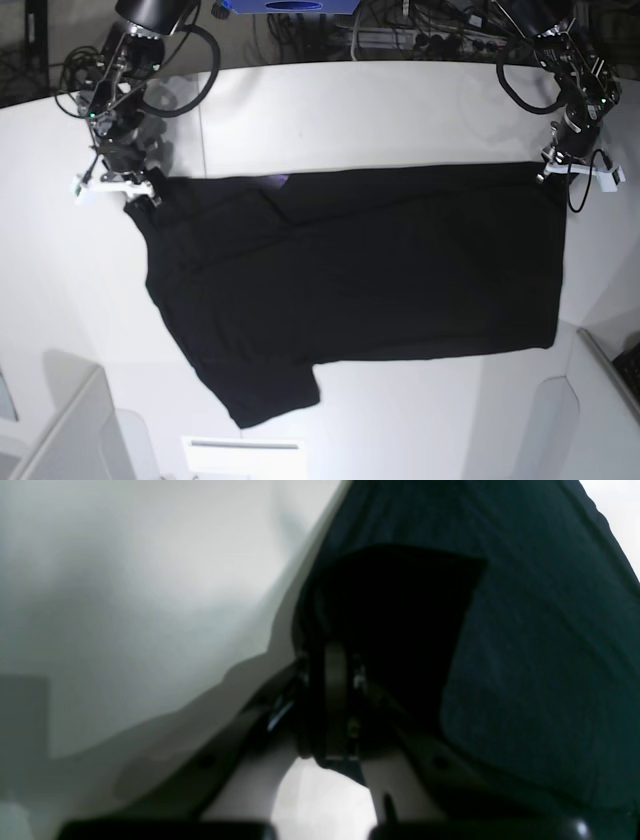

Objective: Fold the T-shirt properly
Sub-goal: 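Drag the folded shirt toward the arm bases with both grippers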

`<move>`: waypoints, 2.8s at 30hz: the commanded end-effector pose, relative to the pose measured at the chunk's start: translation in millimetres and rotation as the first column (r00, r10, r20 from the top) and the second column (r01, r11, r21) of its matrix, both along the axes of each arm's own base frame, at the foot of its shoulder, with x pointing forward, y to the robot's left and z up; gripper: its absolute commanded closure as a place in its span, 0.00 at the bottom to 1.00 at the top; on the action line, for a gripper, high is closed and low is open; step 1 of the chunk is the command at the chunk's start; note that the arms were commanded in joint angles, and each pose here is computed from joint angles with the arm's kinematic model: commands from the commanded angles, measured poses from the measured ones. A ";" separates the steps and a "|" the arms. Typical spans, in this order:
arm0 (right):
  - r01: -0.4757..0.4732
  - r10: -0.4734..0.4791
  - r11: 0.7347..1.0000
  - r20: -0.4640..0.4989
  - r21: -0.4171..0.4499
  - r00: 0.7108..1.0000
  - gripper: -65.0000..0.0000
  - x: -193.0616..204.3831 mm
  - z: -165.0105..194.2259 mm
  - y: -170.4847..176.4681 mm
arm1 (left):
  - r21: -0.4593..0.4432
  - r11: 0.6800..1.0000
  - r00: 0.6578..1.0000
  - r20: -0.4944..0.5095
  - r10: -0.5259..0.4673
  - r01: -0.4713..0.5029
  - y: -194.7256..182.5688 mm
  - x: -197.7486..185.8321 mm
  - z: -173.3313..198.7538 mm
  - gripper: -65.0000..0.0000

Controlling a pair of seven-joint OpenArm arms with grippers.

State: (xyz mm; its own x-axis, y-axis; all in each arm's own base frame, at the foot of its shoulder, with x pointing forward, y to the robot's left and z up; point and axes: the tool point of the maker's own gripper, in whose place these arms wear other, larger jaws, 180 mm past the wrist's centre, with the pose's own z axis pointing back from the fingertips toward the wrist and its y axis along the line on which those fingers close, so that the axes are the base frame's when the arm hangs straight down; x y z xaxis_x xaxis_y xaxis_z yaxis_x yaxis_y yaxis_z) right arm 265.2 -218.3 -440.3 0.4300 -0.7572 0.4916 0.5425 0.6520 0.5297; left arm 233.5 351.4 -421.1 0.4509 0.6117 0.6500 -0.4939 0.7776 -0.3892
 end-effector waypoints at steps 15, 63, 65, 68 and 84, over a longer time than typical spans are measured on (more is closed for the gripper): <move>-0.011 0.015 0.999 0.090 -0.045 0.996 1.00 34.6 92.7 -15.0 | 0.049 0.987 0.988 -0.005 -0.152 0.152 -15.7 31.9 63.7 1.00; -0.002 -0.030 0.990 -0.224 -0.141 0.974 1.00 -121.1 34.5 -29.7 | 0.080 0.981 0.942 -0.303 -0.144 0.176 -0.4 -93.7 18.8 1.00; -0.016 -0.018 0.988 -0.219 -0.152 0.976 1.00 -123.3 34.8 -30.1 | 0.081 0.982 0.939 -0.313 -0.140 0.173 0.9 -98.6 17.9 1.00; -0.034 -0.001 0.987 -0.221 -0.156 0.975 1.00 -125.6 34.5 -29.1 | 0.076 0.982 0.936 -0.324 -0.139 0.172 0.6 -104.8 15.9 1.00; -0.036 0.000 0.987 -0.226 -0.156 0.974 1.00 -128.0 34.0 -29.0 | 0.110 0.975 0.930 -0.338 -0.147 0.194 -0.1 -113.4 26.0 1.00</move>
